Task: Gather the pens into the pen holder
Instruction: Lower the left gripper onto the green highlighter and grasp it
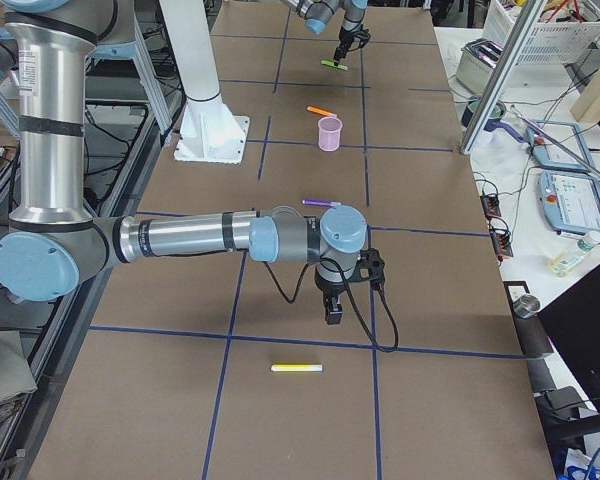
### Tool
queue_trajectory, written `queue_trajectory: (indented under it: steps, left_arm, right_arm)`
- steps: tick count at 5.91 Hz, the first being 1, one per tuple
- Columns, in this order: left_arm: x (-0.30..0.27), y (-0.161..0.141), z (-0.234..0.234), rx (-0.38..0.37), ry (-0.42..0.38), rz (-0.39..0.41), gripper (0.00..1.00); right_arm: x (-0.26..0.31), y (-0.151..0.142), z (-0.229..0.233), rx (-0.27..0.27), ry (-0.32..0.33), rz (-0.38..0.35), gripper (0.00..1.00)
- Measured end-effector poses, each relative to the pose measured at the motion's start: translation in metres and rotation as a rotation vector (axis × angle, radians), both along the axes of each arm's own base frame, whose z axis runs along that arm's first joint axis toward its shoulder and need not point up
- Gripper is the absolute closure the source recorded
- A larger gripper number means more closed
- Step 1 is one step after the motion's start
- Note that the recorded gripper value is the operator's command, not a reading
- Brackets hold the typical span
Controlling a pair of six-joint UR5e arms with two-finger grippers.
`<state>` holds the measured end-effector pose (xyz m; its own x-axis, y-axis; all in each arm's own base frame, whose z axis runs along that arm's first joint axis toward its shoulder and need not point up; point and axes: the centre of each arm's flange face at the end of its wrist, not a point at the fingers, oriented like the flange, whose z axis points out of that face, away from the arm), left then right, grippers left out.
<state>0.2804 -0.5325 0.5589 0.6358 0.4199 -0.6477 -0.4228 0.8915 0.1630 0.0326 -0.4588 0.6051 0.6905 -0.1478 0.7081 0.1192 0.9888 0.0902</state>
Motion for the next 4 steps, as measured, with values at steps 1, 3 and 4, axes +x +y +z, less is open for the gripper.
queue_trajectory:
  steps: [1, 3, 4]
  left_arm:
    - [0.001, 0.000, 0.002, -0.004, 0.000, 0.002, 0.35]
    - [0.009, 0.004, 0.007, -0.015, -0.005, 0.017, 0.44]
    - [0.012, 0.006, 0.009, -0.018, -0.006, 0.022, 0.72]
  right_arm:
    - [0.000, 0.000, 0.001, -0.002, 0.000, 0.000, 0.00]
    - [0.000, 0.000, 0.003, -0.005, 0.000, 0.000, 0.00]
    - [0.000, 0.000, 0.004, -0.007, 0.000, 0.000, 0.00]
